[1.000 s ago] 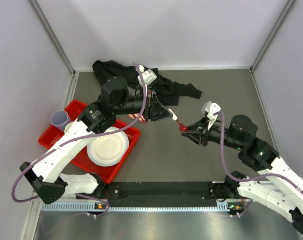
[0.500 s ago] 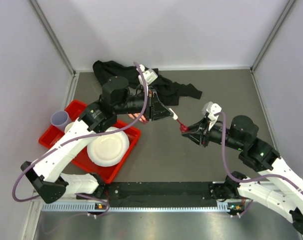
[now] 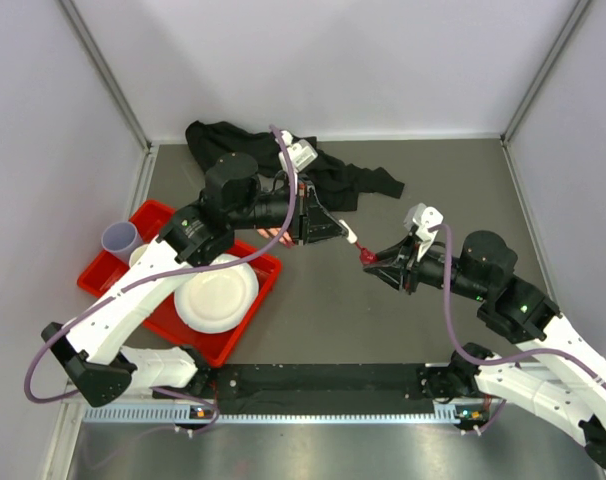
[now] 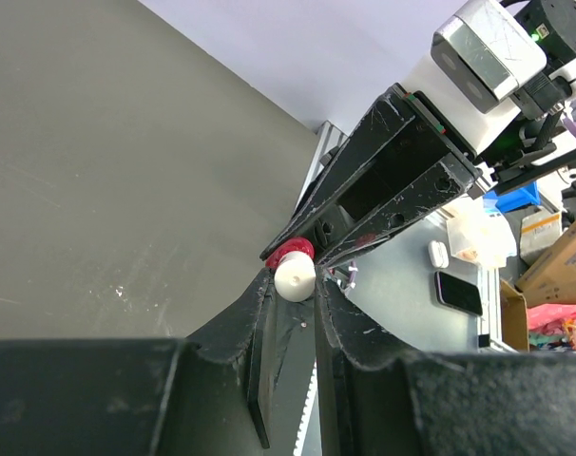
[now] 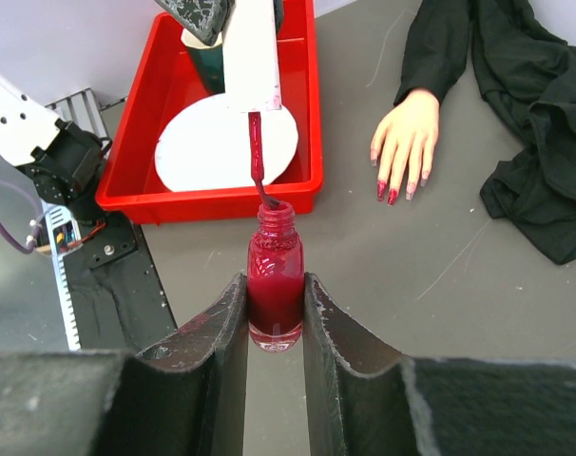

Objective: Paint the nails

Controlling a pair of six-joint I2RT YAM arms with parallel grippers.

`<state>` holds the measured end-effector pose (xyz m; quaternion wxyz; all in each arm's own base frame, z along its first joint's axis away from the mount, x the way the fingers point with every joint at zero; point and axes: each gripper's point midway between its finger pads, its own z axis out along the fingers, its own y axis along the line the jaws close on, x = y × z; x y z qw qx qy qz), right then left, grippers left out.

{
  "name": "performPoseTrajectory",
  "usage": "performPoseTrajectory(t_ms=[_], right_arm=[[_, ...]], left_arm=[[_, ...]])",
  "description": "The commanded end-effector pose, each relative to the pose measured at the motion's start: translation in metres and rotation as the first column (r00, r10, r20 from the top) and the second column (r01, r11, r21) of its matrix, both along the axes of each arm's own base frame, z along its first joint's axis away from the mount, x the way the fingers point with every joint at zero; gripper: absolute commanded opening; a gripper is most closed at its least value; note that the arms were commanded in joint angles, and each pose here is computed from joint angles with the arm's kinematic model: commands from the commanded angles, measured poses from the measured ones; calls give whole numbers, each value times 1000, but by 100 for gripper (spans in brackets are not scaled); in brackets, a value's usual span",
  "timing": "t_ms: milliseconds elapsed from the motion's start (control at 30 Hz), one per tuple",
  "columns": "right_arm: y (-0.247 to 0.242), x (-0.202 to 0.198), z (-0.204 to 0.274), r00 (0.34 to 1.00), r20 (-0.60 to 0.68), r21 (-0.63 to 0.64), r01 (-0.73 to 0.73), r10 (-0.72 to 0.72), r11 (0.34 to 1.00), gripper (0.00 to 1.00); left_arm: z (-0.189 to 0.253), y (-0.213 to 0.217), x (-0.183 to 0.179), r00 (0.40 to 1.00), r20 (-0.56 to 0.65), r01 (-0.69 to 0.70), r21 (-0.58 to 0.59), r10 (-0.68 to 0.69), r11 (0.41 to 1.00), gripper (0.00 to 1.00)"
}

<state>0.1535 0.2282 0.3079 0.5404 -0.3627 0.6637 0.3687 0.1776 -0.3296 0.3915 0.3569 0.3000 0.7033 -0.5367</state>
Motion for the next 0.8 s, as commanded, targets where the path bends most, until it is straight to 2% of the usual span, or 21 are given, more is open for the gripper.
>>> performPoseTrajectory(t_ms=[0, 233, 767], right_arm=[[-1, -3, 31, 998, 67, 66, -10, 5, 998, 0], [-1, -3, 30, 998, 67, 67, -14, 10, 998, 0], [0, -3, 30, 998, 65, 67, -17, 13, 998, 0]], left_arm=[[11, -3, -1, 999, 30, 13, -36, -12, 999, 0], [7, -5, 8, 999, 22, -22, -20, 23, 1000, 0], [8, -12, 1, 1000, 10, 24, -48, -23, 999, 0]])
